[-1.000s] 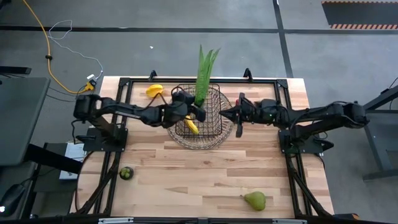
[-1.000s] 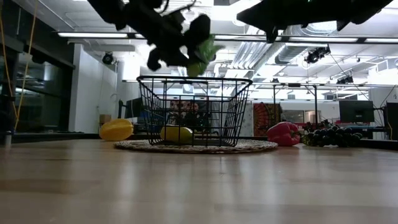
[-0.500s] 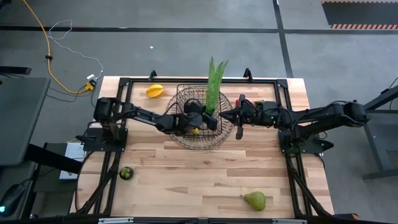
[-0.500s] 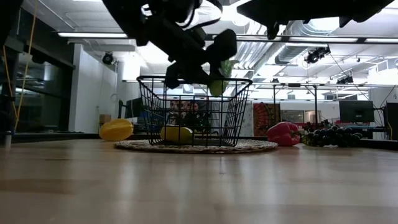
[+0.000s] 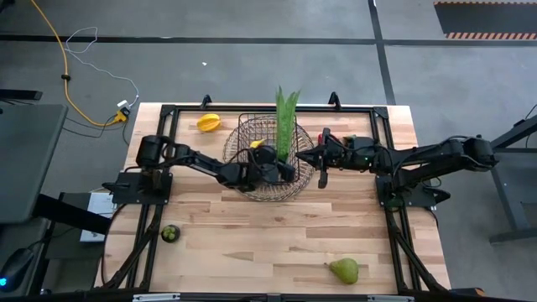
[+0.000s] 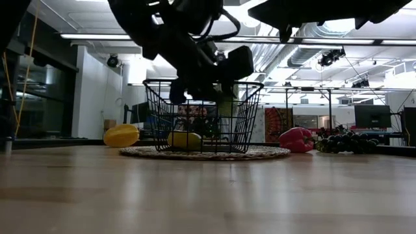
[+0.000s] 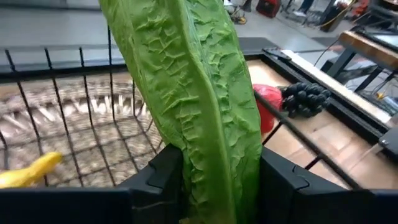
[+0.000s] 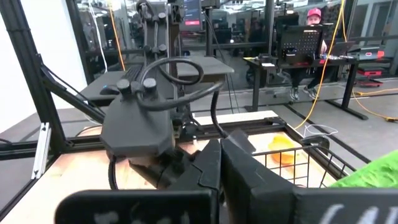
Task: Build produce basket
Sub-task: Put the leaf lettuce into the black wire basket
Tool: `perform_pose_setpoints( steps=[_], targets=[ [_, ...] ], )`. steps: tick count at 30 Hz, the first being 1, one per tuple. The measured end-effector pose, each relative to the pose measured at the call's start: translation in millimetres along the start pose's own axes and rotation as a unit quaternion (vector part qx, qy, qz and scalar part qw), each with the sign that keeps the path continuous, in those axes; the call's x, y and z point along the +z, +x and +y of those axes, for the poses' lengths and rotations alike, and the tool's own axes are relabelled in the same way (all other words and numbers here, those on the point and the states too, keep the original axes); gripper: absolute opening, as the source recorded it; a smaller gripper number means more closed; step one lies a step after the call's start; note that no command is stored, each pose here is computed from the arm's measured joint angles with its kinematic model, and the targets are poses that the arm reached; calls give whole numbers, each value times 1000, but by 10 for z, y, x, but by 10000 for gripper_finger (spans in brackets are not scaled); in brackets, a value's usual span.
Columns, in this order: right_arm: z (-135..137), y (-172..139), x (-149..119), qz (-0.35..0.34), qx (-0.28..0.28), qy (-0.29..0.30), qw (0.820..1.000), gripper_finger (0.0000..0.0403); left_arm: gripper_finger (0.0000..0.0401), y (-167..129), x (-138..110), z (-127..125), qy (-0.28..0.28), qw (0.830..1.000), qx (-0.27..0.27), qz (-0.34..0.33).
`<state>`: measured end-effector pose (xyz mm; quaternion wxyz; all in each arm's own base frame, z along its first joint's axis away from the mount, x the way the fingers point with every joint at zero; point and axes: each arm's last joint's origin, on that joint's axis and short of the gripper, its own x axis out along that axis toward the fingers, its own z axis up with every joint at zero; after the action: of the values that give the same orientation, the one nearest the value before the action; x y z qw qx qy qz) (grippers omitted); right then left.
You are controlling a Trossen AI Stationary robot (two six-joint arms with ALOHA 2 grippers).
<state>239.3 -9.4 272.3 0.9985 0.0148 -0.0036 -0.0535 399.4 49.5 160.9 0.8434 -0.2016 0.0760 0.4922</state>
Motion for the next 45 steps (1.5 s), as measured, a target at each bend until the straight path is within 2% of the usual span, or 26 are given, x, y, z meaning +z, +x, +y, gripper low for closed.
perform_pose_setpoints(
  steps=[14, 40, 45],
  targets=[
    [0, 0, 0, 0, 0, 0, 1000, 0, 182, -31, -50, -34, -7, 999, -27, 24],
    [-1, 0, -2, 0, 0, 0, 1000, 0, 185, -75, -81, -56, 27, 998, -37, 36],
    [-1, 0, -2, 0, 0, 0, 1000, 0, 207, -75, -81, -56, 32, 998, -37, 35]
  ],
)
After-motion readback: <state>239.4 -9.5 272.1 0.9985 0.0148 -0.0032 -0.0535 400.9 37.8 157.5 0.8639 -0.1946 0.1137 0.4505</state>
